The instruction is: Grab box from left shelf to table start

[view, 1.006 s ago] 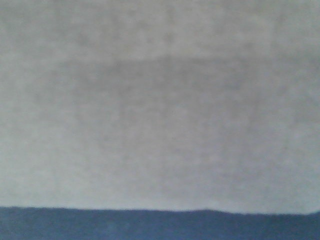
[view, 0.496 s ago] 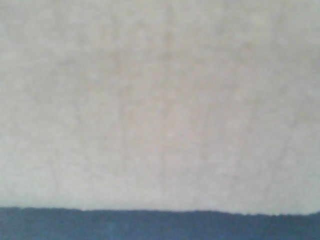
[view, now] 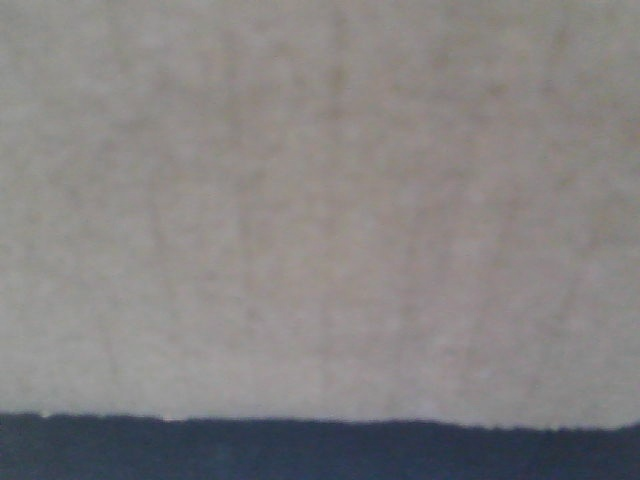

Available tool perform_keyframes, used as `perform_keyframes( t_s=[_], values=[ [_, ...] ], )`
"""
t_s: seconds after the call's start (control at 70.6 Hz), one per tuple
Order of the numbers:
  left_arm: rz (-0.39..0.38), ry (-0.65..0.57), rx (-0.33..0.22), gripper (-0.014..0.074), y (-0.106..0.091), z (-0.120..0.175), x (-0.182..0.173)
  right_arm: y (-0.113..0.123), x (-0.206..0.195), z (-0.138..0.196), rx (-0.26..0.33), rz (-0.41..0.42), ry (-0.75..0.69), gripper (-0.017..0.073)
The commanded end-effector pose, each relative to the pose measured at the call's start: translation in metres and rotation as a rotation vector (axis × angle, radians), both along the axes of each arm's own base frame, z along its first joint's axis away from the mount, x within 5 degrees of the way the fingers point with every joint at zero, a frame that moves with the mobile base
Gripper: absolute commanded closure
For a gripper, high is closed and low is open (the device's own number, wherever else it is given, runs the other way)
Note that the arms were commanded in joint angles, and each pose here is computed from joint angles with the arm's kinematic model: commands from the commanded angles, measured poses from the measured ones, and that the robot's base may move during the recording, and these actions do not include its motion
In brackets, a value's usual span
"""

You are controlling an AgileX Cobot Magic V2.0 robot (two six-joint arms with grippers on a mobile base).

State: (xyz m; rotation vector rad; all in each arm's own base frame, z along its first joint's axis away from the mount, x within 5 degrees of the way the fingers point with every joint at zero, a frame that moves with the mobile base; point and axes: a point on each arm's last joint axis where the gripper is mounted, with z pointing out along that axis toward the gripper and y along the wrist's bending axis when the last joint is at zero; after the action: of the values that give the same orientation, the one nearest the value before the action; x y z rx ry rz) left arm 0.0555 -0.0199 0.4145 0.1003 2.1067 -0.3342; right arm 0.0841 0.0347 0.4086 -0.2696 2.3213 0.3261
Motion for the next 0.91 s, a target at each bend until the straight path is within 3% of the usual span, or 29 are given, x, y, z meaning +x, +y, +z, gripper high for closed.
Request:
perform_keyframes(
  t_s=[0.0, 0.892],
  values=[
    [-0.125, -0.153, -0.308, 0.0689, -0.0175, 0.0316, -0.0066, 0.0109, 0.0042, 0.0165, 0.124, 0.060, -0.111, 0.0501],
    [-0.125, -0.152, -0.309, 0.0689, -0.0176, 0.0316, -0.0067, 0.0109, 0.0042, 0.0165, 0.124, 0.060, -0.111, 0.0501]
  ],
)
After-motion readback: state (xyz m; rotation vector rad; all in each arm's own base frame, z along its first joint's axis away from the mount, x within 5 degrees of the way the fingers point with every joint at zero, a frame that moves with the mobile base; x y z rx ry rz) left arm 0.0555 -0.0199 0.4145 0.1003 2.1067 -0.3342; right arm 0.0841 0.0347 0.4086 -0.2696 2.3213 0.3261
